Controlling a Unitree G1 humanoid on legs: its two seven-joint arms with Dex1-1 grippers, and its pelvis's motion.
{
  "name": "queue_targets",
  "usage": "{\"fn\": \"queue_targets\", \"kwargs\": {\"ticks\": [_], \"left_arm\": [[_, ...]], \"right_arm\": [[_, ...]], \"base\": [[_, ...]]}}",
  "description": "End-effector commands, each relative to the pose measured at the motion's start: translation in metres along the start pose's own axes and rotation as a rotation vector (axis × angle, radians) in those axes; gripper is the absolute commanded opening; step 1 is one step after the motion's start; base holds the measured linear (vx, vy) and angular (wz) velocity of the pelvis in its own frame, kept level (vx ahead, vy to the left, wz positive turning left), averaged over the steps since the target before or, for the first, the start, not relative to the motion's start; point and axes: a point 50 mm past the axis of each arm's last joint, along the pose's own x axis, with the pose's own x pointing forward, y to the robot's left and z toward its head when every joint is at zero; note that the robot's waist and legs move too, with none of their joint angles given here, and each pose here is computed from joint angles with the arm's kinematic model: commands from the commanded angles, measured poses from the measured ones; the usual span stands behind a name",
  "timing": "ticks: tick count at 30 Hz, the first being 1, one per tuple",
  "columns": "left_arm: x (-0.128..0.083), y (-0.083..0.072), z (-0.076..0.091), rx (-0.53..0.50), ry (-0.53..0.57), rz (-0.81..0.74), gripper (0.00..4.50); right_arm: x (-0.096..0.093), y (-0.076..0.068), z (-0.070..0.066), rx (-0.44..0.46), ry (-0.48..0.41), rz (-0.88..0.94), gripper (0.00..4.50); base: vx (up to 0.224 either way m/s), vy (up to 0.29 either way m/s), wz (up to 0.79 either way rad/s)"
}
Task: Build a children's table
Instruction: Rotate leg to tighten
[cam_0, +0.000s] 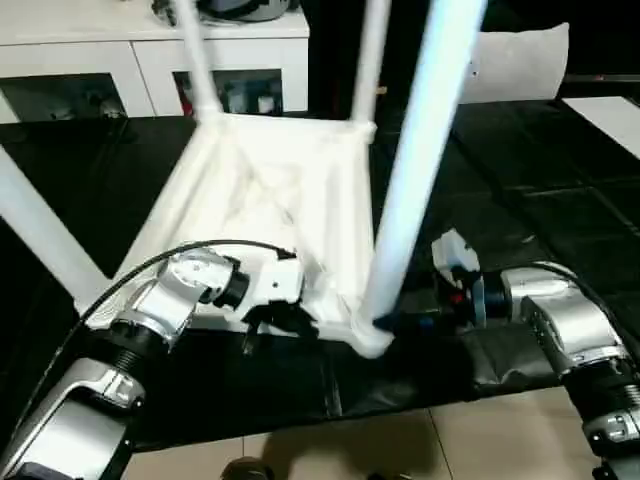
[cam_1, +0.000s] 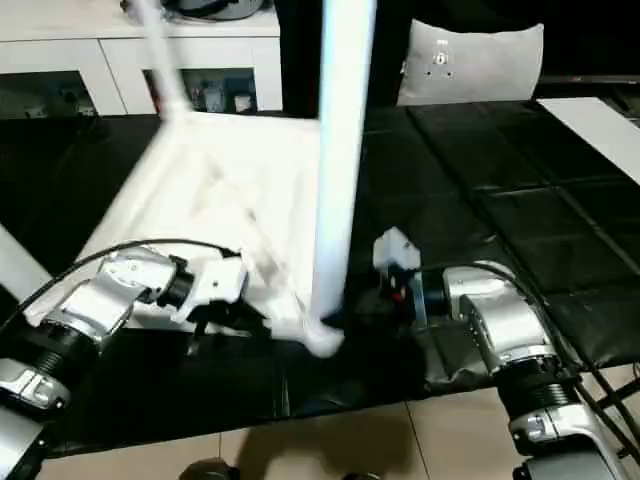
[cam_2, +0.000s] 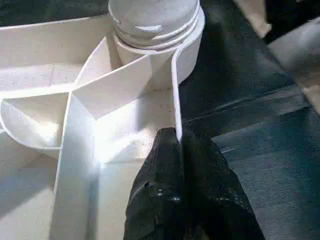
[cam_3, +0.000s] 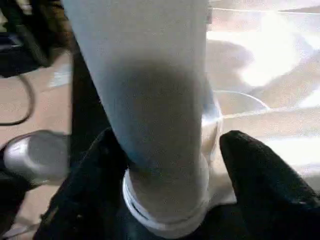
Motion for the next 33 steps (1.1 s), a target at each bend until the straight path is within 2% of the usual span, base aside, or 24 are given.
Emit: {"fn": "queue_targets", "kwargs": {"ticks": [1, 9, 15, 22, 23, 26, 28, 32, 33], "left_arm": [[0.003, 0.003, 0.016, 0.099, -0.002, -0.067, 0.0], [0.004, 0.004, 0.017, 0.102, -0.013, -0.077, 0.0], [0.004, 0.004, 0.016, 0.048, -0.039, -0.041, 0.0], [0.011, 0.009, 0.021, -0.104, -0.114, 0.096, 0.0], [0.017, 0.011, 0.025, -0.137, -0.133, 0.146, 0.0], [0.026, 0.016, 0.028, -0.171, -0.138, 0.225, 0.0], [0.035, 0.024, 0.034, -0.215, -0.147, 0.308, 0.0], [0.047, 0.033, 0.044, -0.266, -0.156, 0.413, 0.0], [0.049, 0.035, 0.046, -0.272, -0.161, 0.429, 0.0]], "right_arm": [[-0.001, 0.0, 0.006, -0.02, -0.007, 0.021, 2.85], [0.002, 0.001, 0.005, 0.038, -0.048, 0.071, 2.14], [0.004, 0.002, 0.005, 0.091, -0.105, 0.046, 1.97], [0.016, -0.017, -0.003, 0.164, -0.07, -0.301, 1.96], [0.021, -0.024, -0.004, 0.196, -0.074, -0.429, 1.95], [0.029, -0.03, -0.006, 0.241, -0.069, -0.551, 1.95], [0.037, -0.037, -0.005, 0.272, -0.071, -0.683, 1.94], [0.048, -0.045, -0.001, 0.286, -0.104, -0.814, 1.93], [0.05, -0.045, 0.0, 0.289, -0.117, -0.823, 2.28]], "base": [[0.0, 0.0, 0.0], [0.0, 0.0, 0.0], [0.0, 0.0, 0.0], [0.0, 0.0, 0.0], [0.0, 0.0, 0.0], [0.0, 0.0, 0.0], [0.0, 0.0, 0.0], [0.0, 0.0, 0.0], [0.0, 0.0, 0.0]]}}
